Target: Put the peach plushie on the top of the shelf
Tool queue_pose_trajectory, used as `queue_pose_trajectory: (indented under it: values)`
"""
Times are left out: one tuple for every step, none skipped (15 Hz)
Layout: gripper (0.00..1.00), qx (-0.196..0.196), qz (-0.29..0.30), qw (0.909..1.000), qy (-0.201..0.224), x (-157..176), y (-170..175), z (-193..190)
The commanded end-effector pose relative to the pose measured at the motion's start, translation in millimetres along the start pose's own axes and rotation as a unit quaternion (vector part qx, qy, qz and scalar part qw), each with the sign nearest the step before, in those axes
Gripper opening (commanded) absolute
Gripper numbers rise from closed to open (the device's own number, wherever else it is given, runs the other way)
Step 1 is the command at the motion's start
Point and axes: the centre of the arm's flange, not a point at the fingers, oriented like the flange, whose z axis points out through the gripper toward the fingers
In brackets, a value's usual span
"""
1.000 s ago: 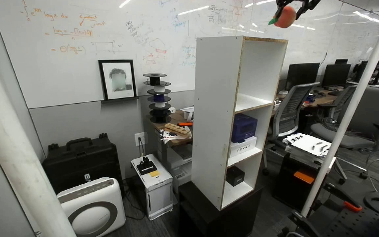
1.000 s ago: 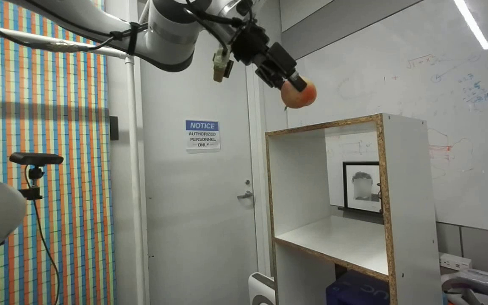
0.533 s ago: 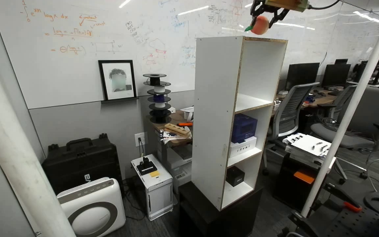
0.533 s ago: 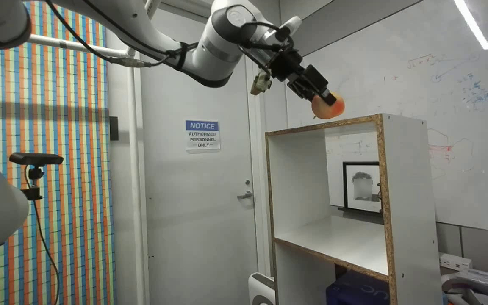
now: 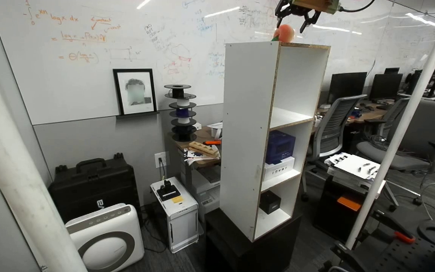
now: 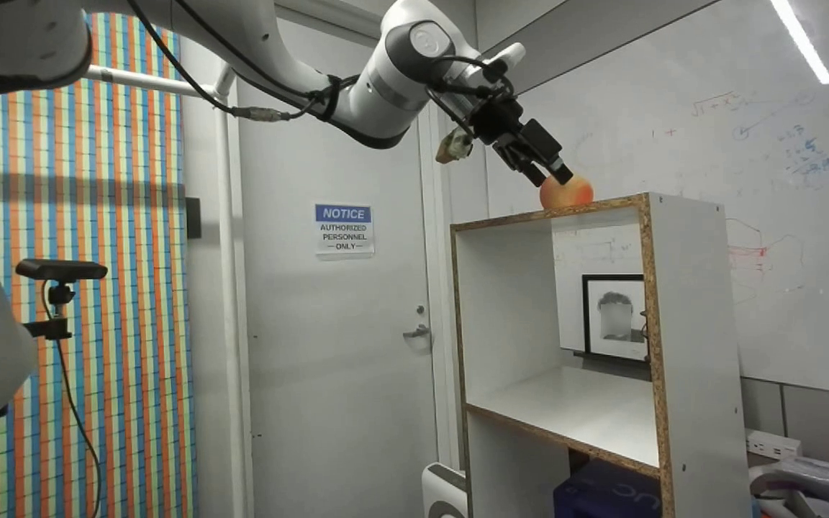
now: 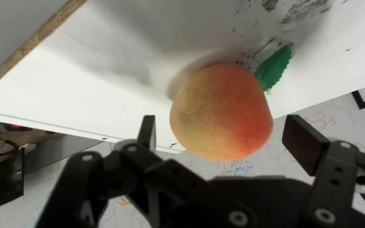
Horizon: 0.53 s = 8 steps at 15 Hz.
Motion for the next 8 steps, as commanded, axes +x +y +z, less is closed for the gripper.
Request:
queue_pose_trajectory:
  values:
    - [1.00, 0.036, -0.025, 0.9984, -0.037, -10.1, 5.3, -58.2]
    - [1.00, 0.048, -0.038, 0.9963, -0.061, -19.8, 8.7, -72.9]
    - [1.00, 0.061, -0.055, 0.9923, -0.093, -32.3, 13.5, -87.5]
    - [1.00, 0.071, -0.068, 0.9878, -0.121, -47.1, 21.3, -98.7]
    - [1.00, 0.081, -0.080, 0.9819, -0.151, -63.3, 30.5, -111.0]
    - [1.00, 0.090, -0.091, 0.9748, -0.183, -76.8, 38.8, -120.8]
    - [1.00, 0.096, -0.102, 0.9668, -0.214, -94.3, 50.9, -126.9]
    - [1.00, 0.097, -0.115, 0.9575, -0.246, -108.3, 60.7, -133.4]
